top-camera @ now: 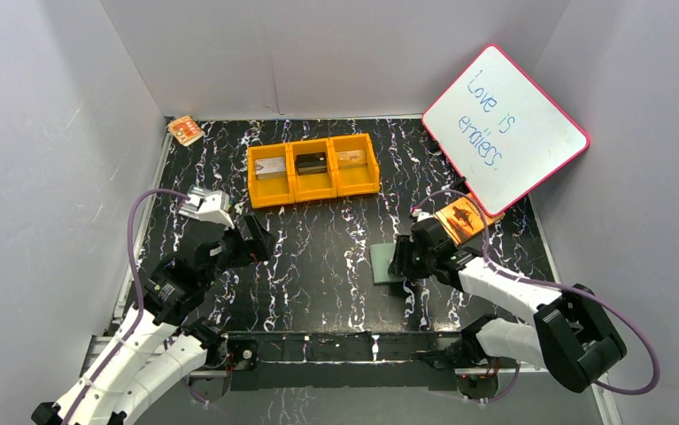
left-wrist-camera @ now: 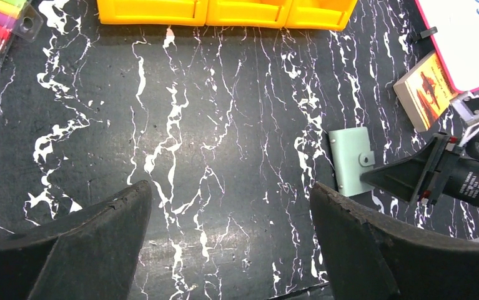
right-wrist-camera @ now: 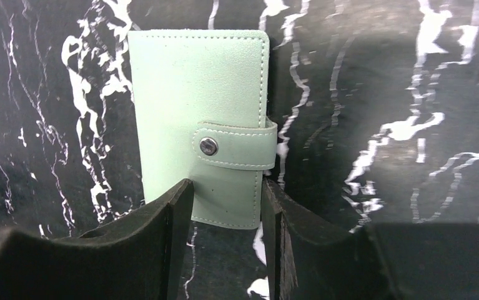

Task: Put the credit cards into the card holder
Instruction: Move the card holder to the center of the board.

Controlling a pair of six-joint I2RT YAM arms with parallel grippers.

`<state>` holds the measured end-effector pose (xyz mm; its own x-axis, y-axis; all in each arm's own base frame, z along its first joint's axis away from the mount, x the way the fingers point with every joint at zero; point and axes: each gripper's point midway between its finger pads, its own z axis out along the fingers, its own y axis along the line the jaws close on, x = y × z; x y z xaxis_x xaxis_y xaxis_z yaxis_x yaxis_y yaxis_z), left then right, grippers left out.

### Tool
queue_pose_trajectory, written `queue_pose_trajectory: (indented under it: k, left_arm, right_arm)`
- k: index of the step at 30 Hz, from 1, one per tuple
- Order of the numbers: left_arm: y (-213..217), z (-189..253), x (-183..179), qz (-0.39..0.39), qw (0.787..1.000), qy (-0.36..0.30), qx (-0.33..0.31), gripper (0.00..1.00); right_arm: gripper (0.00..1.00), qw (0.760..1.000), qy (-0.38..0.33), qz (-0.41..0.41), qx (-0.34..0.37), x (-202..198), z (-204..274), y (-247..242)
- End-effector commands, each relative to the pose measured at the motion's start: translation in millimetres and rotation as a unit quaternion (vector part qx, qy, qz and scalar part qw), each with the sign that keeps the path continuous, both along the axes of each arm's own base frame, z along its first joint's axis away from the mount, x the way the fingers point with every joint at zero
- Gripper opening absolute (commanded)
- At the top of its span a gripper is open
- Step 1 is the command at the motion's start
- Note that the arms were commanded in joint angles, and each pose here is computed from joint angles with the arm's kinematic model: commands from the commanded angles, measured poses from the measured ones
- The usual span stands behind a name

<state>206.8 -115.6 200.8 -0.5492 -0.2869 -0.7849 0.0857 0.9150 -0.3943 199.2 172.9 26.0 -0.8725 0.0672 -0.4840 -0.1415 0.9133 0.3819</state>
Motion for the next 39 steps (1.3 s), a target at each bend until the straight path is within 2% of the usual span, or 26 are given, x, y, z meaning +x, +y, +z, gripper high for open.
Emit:
queue_pose_trajectory:
  k: [1,8,13,15,20,26,30,33,36,39]
  left_arm:
    - [-5.6,5.1,-3.1,-0.02,1.0,-0.008,-0.011,0.93]
    - [-13.3,6.6,-11.5,-0.035,0.999,-0.001,-0.039,0.93]
    - [-38.3,-6.7,-19.8,-0.075,0.993,0.046,-0.083,0.92]
    - [-53.3,-18.1,-23.3,-0.096,0.987,0.078,-0.107,0.91]
    - [-73.4,-37.0,-23.5,-0.108,0.976,0.126,-0.14,0.9]
    - [-65.0,-30.1,-8.0,-0.083,0.986,0.097,-0.11,0.95]
    - [-34.9,-29.0,13.1,0.0,0.996,0.079,-0.047,0.95]
    - [-20.8,-23.4,23.1,0.041,0.997,0.059,-0.029,0.95]
    - [-13.2,-15.8,30.8,0.072,0.996,0.034,-0.037,0.94]
    - [-24.6,-2.4,31.7,0.023,0.999,0.013,-0.033,0.94]
  right_arm:
    - [0.51,0.999,0.001,0.017,-0.033,-10.2,-5.3,13.1]
    - [0.5,0.998,0.007,0.059,-0.034,-30.5,-6.9,55.5]
    - [0.51,0.997,0.011,0.069,-0.023,-40.8,-3.1,78.1]
    - [0.53,0.997,0.003,0.07,-0.016,-38.6,5.5,82.3]
    - [0.67,0.997,-0.03,0.061,-0.028,-29.3,30.4,74.8]
    - [0.81,0.992,-0.081,0.079,-0.063,-19.9,52.7,58.7]
    - [0.88,0.984,-0.122,0.097,-0.084,-9.2,69.8,55.7]
    - [0.91,0.982,-0.138,0.056,-0.119,5.4,77.5,44.2]
    - [0.97,0.982,-0.154,0.032,-0.105,12.3,87.3,46.3]
    - [0.99,0.983,-0.158,0.058,-0.069,9.8,99.7,60.8]
